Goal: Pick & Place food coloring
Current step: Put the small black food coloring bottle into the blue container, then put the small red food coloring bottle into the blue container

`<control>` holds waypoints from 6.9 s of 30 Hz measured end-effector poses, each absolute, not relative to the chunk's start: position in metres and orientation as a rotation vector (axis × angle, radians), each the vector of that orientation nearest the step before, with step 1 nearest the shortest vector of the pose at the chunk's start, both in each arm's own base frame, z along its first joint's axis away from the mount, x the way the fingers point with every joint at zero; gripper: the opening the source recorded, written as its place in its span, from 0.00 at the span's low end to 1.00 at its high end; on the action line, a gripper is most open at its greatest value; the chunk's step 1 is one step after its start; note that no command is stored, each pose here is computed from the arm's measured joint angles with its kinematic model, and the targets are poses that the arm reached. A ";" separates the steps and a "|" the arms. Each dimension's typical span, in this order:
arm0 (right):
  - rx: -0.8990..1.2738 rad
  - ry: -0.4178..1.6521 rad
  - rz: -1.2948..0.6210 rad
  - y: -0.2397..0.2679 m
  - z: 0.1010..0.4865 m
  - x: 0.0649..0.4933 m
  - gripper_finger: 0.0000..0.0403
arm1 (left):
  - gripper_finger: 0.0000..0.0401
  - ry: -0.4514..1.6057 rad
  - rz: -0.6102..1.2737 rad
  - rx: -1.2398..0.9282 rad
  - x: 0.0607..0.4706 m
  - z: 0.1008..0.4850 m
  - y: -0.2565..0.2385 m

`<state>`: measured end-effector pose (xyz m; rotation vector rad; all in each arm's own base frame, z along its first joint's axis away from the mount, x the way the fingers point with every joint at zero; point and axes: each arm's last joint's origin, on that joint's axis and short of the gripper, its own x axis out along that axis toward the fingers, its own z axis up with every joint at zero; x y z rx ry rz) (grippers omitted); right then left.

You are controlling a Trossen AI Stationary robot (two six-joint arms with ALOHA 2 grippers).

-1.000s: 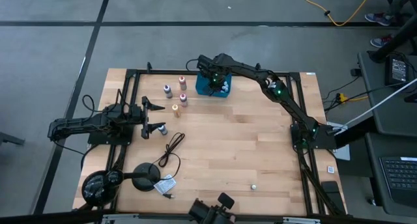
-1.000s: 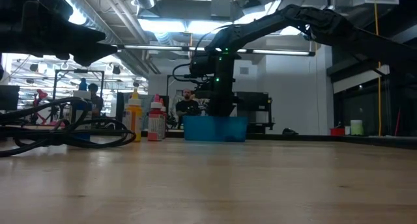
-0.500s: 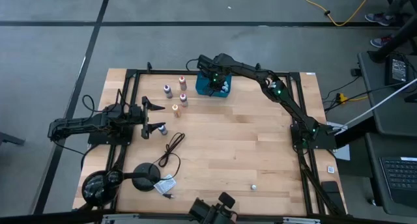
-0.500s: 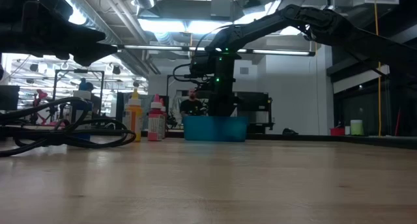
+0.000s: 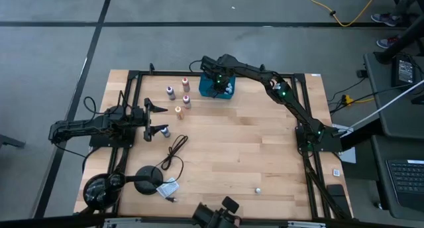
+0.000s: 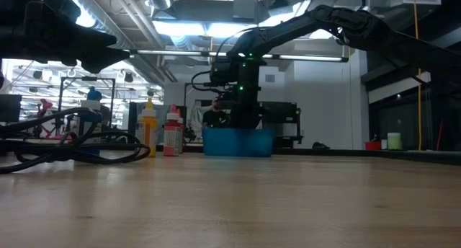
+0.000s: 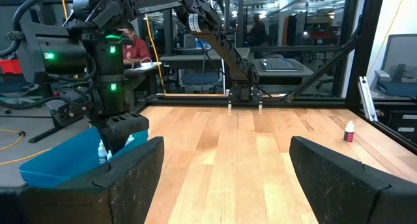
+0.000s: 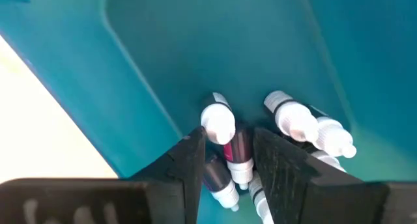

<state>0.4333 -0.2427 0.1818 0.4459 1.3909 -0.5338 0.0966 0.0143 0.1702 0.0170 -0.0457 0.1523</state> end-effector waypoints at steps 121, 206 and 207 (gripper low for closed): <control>0.377 1.471 -0.382 0.254 0.162 0.265 0.49 | 0.82 -0.046 0.152 0.017 0.097 0.170 0.014; 0.264 1.319 -0.565 -0.149 0.300 0.395 0.18 | 0.82 -0.046 0.152 0.017 0.097 0.170 0.014; 0.268 1.311 -0.572 -0.156 0.299 0.397 0.17 | 0.82 -0.046 0.152 0.017 0.097 0.170 0.014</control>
